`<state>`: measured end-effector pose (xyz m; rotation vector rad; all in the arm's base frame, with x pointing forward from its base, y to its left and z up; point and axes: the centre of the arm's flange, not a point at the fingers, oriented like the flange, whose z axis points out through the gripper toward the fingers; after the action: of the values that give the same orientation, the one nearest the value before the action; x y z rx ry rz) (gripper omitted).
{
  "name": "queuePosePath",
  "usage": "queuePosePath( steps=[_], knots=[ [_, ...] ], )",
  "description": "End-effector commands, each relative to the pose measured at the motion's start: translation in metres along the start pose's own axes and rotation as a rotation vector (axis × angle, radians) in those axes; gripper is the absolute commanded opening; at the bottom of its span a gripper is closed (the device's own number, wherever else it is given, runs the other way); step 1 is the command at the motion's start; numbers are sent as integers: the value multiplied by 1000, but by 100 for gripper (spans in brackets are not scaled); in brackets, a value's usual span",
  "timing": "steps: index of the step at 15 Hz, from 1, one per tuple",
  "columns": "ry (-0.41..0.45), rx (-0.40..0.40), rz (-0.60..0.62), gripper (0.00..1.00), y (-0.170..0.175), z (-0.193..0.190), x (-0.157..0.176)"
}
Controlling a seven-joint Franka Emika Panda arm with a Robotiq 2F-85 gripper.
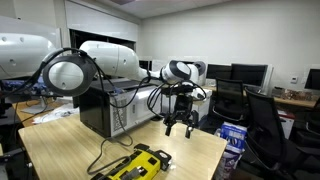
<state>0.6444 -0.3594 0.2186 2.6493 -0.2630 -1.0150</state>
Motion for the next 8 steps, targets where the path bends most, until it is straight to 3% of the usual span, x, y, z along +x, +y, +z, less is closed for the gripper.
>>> queuePosePath(
  steps=[1,2,5,8],
  knots=[
    [152,30,96,100,-10,31,-62],
    [144,28,102,100,-7,27,-60],
    [-81,38,31,100,-4,27,-65],
    [-267,98,-44,100,-12,35,-92]
  ],
)
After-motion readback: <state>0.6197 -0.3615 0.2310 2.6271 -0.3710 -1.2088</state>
